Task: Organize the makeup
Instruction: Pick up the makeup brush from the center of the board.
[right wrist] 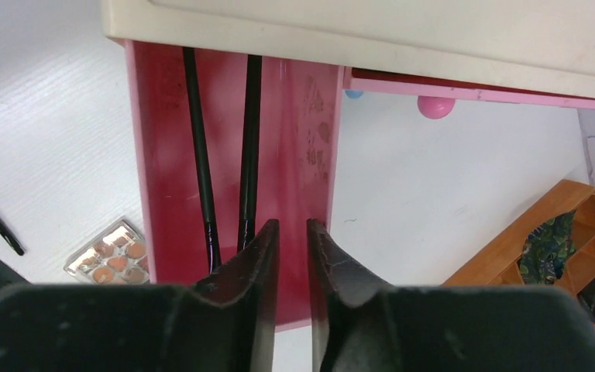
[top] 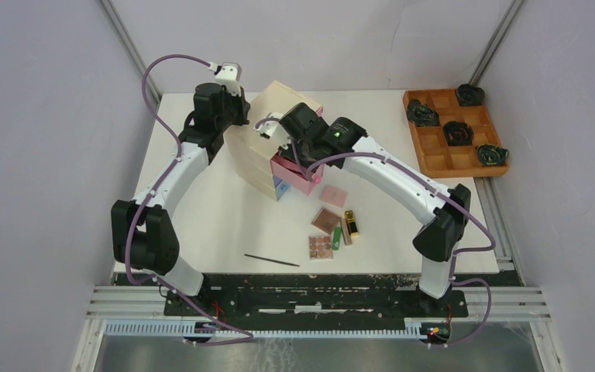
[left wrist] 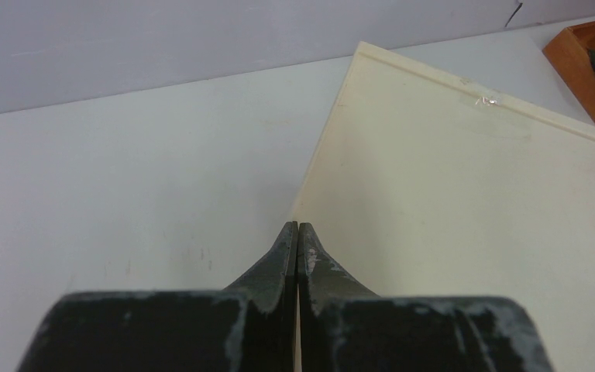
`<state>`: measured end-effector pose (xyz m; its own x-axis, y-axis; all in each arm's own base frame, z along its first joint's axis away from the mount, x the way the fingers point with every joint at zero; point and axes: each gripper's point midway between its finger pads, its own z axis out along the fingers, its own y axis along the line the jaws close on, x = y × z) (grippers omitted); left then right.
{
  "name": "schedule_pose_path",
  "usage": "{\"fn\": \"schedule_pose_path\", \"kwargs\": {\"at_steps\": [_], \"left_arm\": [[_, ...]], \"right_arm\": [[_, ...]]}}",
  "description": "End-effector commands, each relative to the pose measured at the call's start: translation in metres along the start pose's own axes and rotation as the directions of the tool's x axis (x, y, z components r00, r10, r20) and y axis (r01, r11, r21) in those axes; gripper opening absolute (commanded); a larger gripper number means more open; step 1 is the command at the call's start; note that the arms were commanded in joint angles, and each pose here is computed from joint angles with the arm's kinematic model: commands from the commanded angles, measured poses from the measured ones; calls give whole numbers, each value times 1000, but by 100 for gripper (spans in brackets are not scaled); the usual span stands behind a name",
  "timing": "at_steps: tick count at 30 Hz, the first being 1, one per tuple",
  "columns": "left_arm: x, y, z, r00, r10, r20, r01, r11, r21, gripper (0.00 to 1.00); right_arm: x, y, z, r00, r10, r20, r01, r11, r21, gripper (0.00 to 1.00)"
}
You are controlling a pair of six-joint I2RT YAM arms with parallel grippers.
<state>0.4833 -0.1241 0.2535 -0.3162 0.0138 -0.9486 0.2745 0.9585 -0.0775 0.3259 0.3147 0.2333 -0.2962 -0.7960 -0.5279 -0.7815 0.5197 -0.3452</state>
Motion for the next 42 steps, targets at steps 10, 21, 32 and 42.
{"fn": "schedule_pose_path", "kwargs": {"at_steps": [10,21,32,42], "left_arm": [[114,16,-11,926,-47,-374,25,998,-64,3],[116,17,-11,925,-46,-378,20,997,-71,3],[116,18,-11,924,-47,-379,21,997,-73,3],[119,18,-10,922,-48,-384,21,997,-75,3]], "right_arm": [[-45,-4,-96,958,41,284,-36,999,-21,50],[-41,122,-102,954,-70,291,155,948,-278,56],[31,199,-15,994,-88,58,105,898,-427,57],[46,249,41,996,-89,19,88,890,-448,57]]}}
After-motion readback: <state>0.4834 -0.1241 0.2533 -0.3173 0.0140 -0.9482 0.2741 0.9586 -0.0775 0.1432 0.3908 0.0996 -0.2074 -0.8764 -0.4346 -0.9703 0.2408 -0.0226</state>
